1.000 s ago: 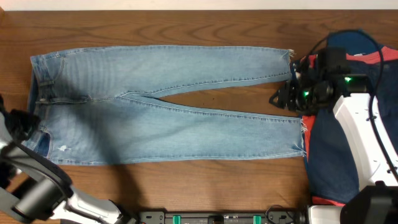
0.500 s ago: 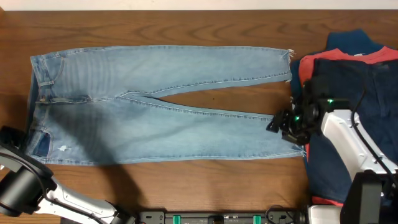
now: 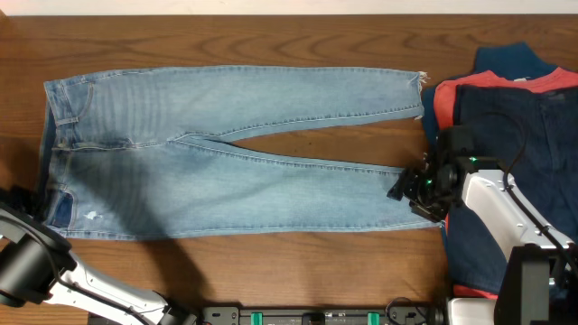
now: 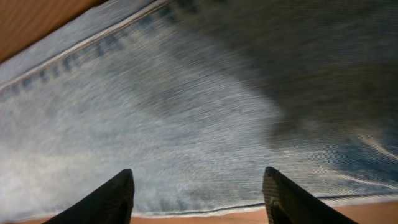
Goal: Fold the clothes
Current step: 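Grasp the waistband with the left gripper and the leg hems with the right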
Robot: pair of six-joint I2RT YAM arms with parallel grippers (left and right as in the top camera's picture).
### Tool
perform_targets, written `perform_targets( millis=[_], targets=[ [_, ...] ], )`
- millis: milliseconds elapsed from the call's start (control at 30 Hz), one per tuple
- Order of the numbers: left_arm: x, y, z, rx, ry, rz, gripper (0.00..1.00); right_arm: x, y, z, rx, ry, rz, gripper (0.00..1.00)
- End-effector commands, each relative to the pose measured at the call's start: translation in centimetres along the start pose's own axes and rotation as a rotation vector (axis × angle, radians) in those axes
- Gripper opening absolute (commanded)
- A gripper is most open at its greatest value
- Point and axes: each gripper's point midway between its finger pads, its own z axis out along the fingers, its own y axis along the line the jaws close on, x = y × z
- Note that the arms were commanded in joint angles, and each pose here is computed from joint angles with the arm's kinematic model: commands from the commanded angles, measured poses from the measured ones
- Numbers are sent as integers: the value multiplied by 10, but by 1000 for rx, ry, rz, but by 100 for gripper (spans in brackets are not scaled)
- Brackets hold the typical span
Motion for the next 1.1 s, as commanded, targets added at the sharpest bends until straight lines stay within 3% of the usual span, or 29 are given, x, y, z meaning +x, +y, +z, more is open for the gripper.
perform_targets(
  millis=[0,67,200,333,467,633,800,1067],
  targets=[
    [7,9,25,-43,49,23,15,4,-15,5,72,-11,88,66],
    [7,9,25,-43,50,22,6,6,-20,8,86,-9,117,66],
    [8,10,25,-44,53,21,6,14,-29,16,101,5,157,66],
    [8,10,25,-43,53,20,6,26,-39,23,122,29,208,59],
    [7,10,23,-41,49,16,6,28,-42,29,116,18,221,45],
    [6,9,19,-32,42,7,6,36,-30,31,45,74,193,49],
    [5,8,19,-32,37,7,6,49,-45,27,103,123,203,48],
    [5,8,19,-31,36,7,6,61,-30,23,4,200,218,50]
  ],
)
